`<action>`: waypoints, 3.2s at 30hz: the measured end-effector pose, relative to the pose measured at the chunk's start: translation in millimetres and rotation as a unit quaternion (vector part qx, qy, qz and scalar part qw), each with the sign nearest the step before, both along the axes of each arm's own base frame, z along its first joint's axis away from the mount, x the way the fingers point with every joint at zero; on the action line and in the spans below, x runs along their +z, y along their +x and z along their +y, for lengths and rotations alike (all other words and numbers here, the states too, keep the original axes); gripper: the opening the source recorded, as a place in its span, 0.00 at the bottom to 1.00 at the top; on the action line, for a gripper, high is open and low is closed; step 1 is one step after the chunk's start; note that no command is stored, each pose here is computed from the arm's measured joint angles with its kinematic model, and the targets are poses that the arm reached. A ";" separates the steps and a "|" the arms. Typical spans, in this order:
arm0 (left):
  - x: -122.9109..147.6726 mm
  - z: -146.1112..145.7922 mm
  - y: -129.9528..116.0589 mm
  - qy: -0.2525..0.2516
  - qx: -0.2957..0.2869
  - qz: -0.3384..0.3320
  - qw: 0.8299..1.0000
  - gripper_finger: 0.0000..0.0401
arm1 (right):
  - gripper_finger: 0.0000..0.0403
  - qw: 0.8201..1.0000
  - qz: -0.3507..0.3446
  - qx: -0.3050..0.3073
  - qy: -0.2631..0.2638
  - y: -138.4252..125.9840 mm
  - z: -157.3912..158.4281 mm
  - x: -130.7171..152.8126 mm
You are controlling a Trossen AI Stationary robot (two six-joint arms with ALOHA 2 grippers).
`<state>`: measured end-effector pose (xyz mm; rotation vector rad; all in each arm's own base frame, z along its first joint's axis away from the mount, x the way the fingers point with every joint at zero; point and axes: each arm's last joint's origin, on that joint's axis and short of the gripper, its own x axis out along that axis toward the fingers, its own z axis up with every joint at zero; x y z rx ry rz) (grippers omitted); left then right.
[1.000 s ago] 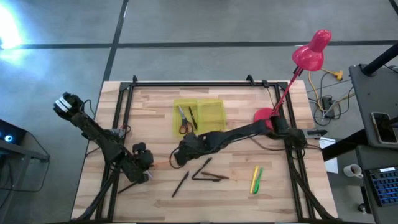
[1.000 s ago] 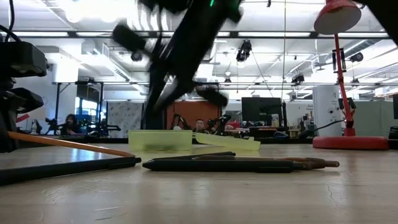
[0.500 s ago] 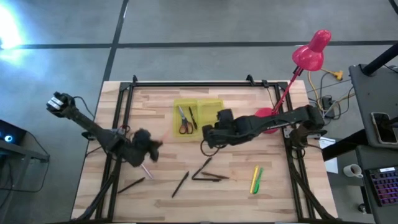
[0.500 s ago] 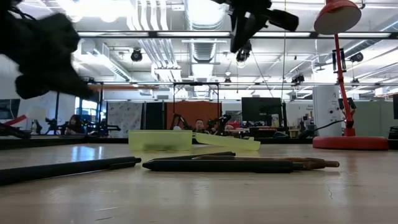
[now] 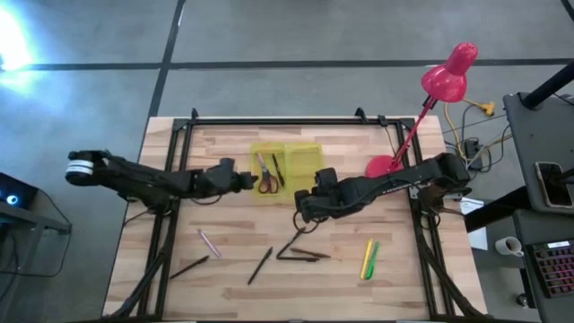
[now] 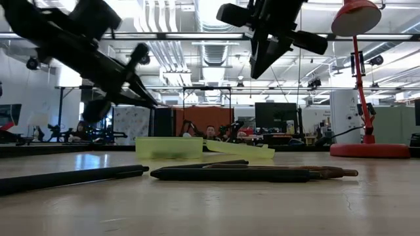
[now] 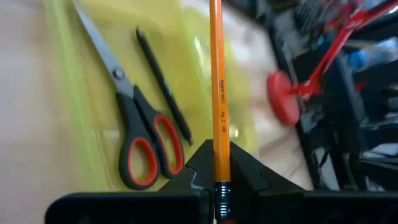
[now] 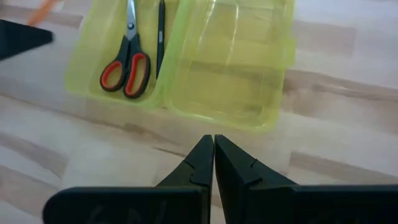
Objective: Pick & place school supplies into a supply box
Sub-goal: Put the orange pencil into the supply box, then put the black pen into the supply box
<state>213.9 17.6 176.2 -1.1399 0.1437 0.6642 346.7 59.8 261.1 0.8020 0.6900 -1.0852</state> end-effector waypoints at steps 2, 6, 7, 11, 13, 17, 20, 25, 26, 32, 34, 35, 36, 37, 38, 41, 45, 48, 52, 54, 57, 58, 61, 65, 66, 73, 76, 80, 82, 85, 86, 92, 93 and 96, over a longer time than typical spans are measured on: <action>-4.6 3.3 7.3 -0.023 -0.026 0.014 0.999 0.01 | 0.02 1.000 0.004 0.007 -0.005 -0.5 1.7 -0.2; -9.5 2.6 21.7 -0.068 -0.034 0.020 0.997 0.03 | 0.02 0.999 0.016 0.026 -0.016 -1.2 3.0 -0.4; -11.4 2.8 24.8 -0.075 -0.029 0.023 0.997 0.04 | 0.02 0.999 0.017 0.027 -0.020 -1.4 2.9 -0.5; -16.9 6.6 36.4 -0.106 0.001 0.026 0.994 0.05 | 0.02 0.998 0.028 0.041 -0.031 -1.9 2.7 -0.5; -17.8 7.6 41.6 -0.116 0.008 0.025 0.993 0.06 | 0.02 0.997 0.036 0.052 -0.036 -2.2 3.0 -0.6; -12.5 7.5 48.7 -0.110 -0.003 0.020 0.994 0.06 | 0.02 0.997 0.043 0.059 -0.039 -2.5 2.7 -0.9; -9.8 7.8 49.9 -0.084 -0.018 0.030 0.996 0.06 | 0.02 0.995 0.056 0.068 -0.043 -4.0 2.4 -1.4; -12.5 5.9 48.1 -0.101 -0.043 0.058 0.992 0.07 | 0.02 0.993 0.065 0.080 -0.049 -4.1 1.8 -1.8; -13.9 5.2 47.2 -0.108 -0.051 0.065 0.991 0.07 | 0.02 0.993 0.066 0.080 -0.049 -4.0 1.1 -1.8; -19.1 4.4 42.1 -0.126 -0.063 0.103 0.985 0.07 | 0.02 0.991 0.077 0.092 -0.055 -3.2 -2.9 -1.8; -18.1 6.0 41.9 -0.127 -0.071 0.103 0.984 0.07 | 0.02 0.991 0.079 0.095 -0.056 -2.8 -4.6 -1.8; -17.3 6.7 42.3 -0.123 -0.073 0.103 0.984 0.07 | 0.02 0.990 0.081 0.097 -0.058 -2.6 -5.3 -1.8; -15.9 8.3 43.1 -0.118 -0.075 0.101 0.985 0.09 | 0.02 0.990 0.083 0.098 -0.058 -2.4 -6.5 -1.8; -14.4 9.9 44.0 -0.111 -0.077 0.102 0.986 0.11 | 0.02 0.990 0.083 0.097 -0.058 -2.2 -7.4 -1.8; -12.6 11.7 45.1 -0.102 -0.080 0.101 0.986 0.14 | 0.02 0.990 0.084 0.096 -0.059 -2.0 -8.6 -1.7; -6.5 18.5 48.3 -0.079 -0.083 0.102 0.988 0.25 | 0.02 0.989 0.087 0.099 -0.060 -1.7 -11.0 -1.7; -1.4 29.4 49.5 -0.046 -0.088 0.117 0.988 0.43 | 0.02 0.987 0.095 0.109 -0.064 -1.6 -11.8 -1.7; 2.0 33.9 47.5 -0.028 -0.104 0.141 0.984 0.52 | 0.02 0.983 0.107 0.129 -0.069 -1.5 -12.2 -1.8; 15.3 27.8 49.7 -0.016 -0.182 0.135 0.974 0.54 | 0.02 0.976 0.129 0.164 -0.063 -0.8 -16.0 -2.6; 22.1 21.5 53.9 -0.006 -0.224 0.124 0.967 0.52 | 0.02 0.974 0.135 0.171 -0.061 0.0 -20.9 -4.3; 27.5 15.4 64.1 0.026 -0.247 0.127 0.960 0.48 | 0.02 0.973 0.144 0.169 -0.060 0.4 -31.3 -7.9; 28.6 15.5 68.4 0.039 -0.246 0.134 0.959 0.47 | 0.02 0.973 0.145 0.168 -0.059 0.8 -34.7 -9.0; 22.1 16.6 79.6 0.054 -0.258 0.182 0.947 0.44 | 0.02 0.974 0.147 0.162 -0.050 1.1 -42.7 -10.9; 5.1 19.1 93.1 0.053 -0.284 0.251 0.924 0.40 | 0.02 0.975 0.150 0.160 -0.047 0.9 -46.0 -12.1; 1.1 20.9 96.6 0.050 -0.288 0.267 0.919 0.39 | 0.02 0.974 0.150 0.160 -0.047 0.8 -45.9 -12.2; 14.6 29.6 98.5 0.053 -0.274 0.330 0.902 0.36 | 0.02 0.974 0.153 0.162 -0.046 0.3 -45.5 -13.5; 45.3 29.7 97.9 0.089 -0.274 0.288 0.913 0.35 | 0.02 0.973 0.154 0.168 -0.048 0.6 -45.4 -13.4; 77.5 27.2 83.0 0.122 -0.277 0.258 0.918 0.35 | 0.02 0.955 0.170 0.242 -0.028 2.3 -43.0 -14.7; 82.3 23.5 67.9 0.125 -0.278 0.267 0.914 0.35 | 0.02 0.934 0.183 0.305 -0.024 2.6 -37.8 -18.8; 77.0 13.9 41.4 0.116 -0.289 0.281 0.908 0.35 | 0.02 0.881 0.203 0.427 -0.038 2.3 -26.2 -33.2; 74.2 9.1 32.4 0.111 -0.290 0.278 0.909 0.35 | 0.02 0.856 0.206 0.471 -0.047 2.1 -20.9 -38.8; 59.4 -17.3 -15.8 0.054 -0.273 0.201 0.939 0.35 | 0.10 0.677 0.223 0.690 -0.126 -4.3 19.1 -59.5; 56.5 -20.8 -21.5 0.046 -0.270 0.178 0.945 0.35 | 0.13 0.653 0.229 0.706 -0.149 -3.7 24.1 -59.7; 51.4 -30.1 -33.3 0.030 -0.272 0.107 0.956 0.35 | 0.23 0.614 0.226 0.733 -0.188 2.2 32.6 -61.8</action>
